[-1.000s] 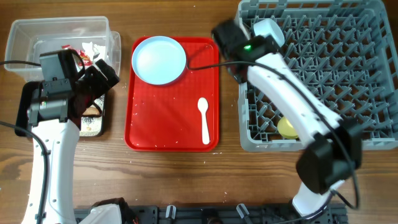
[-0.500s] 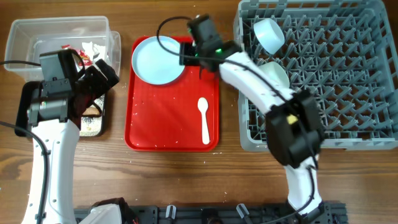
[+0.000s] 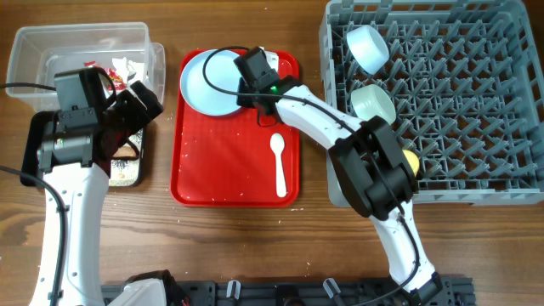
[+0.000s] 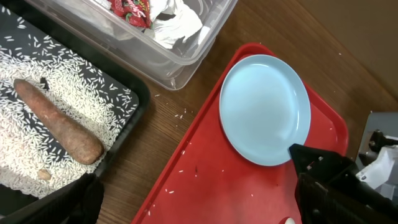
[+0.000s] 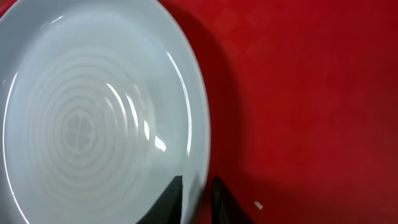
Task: Sort waste into correct bins and load items into the dishwasher rack
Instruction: 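Grasp the light-blue plate on the red tray with the right gripper, then stand the light-blue plate upright in the rack with the right gripper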
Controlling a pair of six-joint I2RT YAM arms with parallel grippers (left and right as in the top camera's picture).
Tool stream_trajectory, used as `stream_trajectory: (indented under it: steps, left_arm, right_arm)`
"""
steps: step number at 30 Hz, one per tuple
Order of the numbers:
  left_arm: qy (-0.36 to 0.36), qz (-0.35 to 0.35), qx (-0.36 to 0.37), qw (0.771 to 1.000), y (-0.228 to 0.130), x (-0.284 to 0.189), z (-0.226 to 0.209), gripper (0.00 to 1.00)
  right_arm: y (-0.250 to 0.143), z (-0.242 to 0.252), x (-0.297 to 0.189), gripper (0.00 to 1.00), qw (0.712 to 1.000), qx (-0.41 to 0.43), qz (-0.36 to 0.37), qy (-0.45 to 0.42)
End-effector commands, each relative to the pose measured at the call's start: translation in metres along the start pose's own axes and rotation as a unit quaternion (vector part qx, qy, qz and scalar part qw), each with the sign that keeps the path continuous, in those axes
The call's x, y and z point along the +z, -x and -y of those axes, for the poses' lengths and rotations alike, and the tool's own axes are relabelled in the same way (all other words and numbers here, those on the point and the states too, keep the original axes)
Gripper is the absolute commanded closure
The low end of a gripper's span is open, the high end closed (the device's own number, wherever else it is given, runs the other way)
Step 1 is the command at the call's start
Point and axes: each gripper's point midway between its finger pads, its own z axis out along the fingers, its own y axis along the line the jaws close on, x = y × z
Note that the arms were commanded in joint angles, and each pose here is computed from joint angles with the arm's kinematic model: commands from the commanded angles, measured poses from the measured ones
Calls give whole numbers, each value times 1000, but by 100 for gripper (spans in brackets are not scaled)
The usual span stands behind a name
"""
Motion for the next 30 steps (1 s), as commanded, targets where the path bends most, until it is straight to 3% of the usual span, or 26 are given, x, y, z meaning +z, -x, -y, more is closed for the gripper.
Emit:
stream_trajectory:
  steps: [1, 6, 9, 12, 17, 20, 23, 26, 30]
  left_arm:
    - [-11, 6, 14, 1000, 4, -5, 7, 0]
    - [-11, 6, 14, 1000, 4, -5, 7, 0]
    - [-11, 6, 14, 1000, 4, -5, 7, 0]
    - [-11, 6, 14, 1000, 4, -5, 7, 0]
    - [-11, 6, 14, 1000, 4, -5, 7, 0]
    - [-11, 6, 14, 1000, 4, -5, 7, 0]
    - [-11, 6, 14, 1000, 4, -5, 7, 0]
    - [-11, 6, 14, 1000, 4, -5, 7, 0]
    - [-11, 6, 14, 1000, 4, -5, 7, 0]
  right_arm:
    - [-22, -4, 9, 93, 999, 0, -35, 10]
    - [-53, -1, -4, 96, 992, 16, -124, 14]
    - [-26, 5, -43, 96, 992, -33, -118, 13]
    - [25, 8, -102, 96, 994, -84, -63, 35]
    - [120, 59, -246, 96, 984, -127, 115, -54]
    - [148, 128, -350, 96, 942, -162, 198, -216]
    - [161, 184, -411, 96, 879, -236, 199, -363]
    - [169, 227, -421, 96, 840, -281, 149, -440]
    - [191, 280, -410, 96, 822, -275, 118, -485]
